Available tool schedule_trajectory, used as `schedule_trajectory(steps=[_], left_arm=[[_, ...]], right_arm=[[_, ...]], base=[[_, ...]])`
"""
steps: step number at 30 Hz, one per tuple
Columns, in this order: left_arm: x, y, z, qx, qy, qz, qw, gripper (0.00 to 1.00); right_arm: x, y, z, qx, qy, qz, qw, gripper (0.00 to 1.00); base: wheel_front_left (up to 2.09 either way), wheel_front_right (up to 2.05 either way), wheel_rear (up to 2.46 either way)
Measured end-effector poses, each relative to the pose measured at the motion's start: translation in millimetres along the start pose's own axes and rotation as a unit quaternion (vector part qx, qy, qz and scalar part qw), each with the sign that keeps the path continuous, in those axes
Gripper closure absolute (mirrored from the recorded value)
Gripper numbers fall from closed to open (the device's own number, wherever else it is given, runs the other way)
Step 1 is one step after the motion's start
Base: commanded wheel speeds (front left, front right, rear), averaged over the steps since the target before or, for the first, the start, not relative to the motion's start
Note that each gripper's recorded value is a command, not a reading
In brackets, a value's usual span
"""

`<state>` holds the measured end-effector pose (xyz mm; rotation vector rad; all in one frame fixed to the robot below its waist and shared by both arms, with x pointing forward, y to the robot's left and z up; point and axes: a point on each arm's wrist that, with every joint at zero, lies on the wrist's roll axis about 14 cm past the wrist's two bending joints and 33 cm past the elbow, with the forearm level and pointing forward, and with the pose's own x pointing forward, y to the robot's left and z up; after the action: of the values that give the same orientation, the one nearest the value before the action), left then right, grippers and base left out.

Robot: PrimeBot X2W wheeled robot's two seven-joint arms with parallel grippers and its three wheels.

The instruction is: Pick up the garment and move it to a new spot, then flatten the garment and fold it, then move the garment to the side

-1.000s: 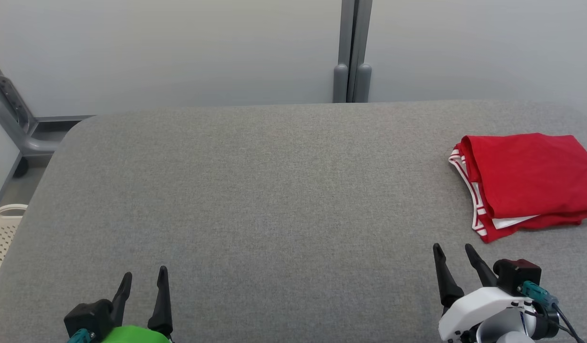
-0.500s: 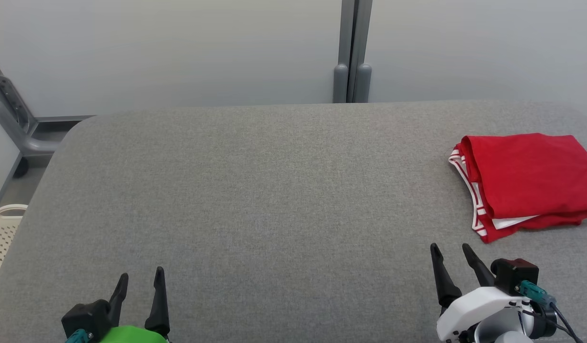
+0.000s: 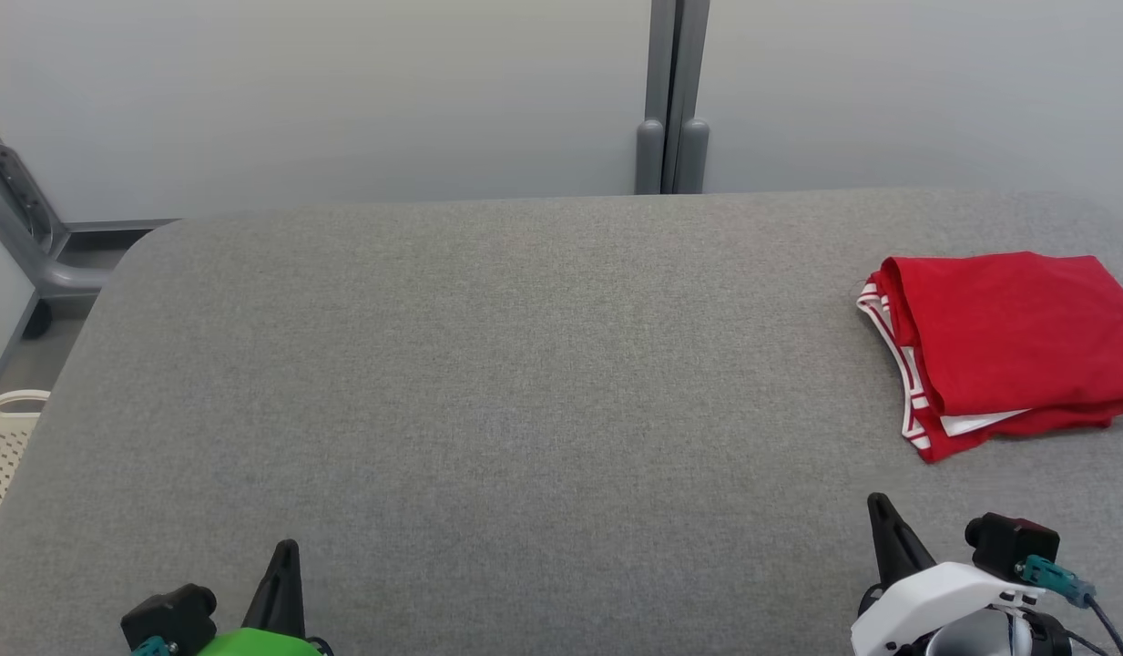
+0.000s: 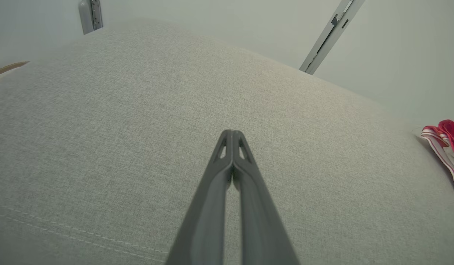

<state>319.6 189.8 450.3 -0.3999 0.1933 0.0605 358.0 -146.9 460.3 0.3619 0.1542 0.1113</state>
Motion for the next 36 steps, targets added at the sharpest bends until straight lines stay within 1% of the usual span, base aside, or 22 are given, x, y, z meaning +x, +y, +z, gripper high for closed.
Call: schedule_trajectory(steps=[7,15,23,25,36], left_arm=[[7.9,-2.0,1.4,-0.058,0.008,0.001,0.998,1.00],[16.6,-5.8,7.4,-0.113,0.009,-0.004,0.994,1.00],[23.6,-10.4,10.2,-0.169,0.013,-0.008,0.985,1.00],[24.4,-10.9,10.3,-0.176,0.014,-0.009,0.984,1.00],[33.6,-19.0,17.3,-0.239,0.014,-0.023,0.971,1.00]], right_arm=[[0.4,-7.1,7.5,0.061,-0.011,-0.013,0.998,1.00],[0.4,-14.8,14.1,0.125,-0.021,-0.025,0.992,1.00],[0.0,-22.6,20.0,0.182,-0.031,-0.035,0.982,1.00],[0.0,-23.3,20.4,0.189,-0.032,-0.036,0.981,1.00],[-0.7,-32.2,28.0,0.259,-0.046,-0.044,0.964,1.00]], base=[[0.00,0.00,0.00],[0.00,0.00,0.00],[0.00,0.00,0.00],[0.00,0.00,0.00],[0.00,0.00,0.00]])
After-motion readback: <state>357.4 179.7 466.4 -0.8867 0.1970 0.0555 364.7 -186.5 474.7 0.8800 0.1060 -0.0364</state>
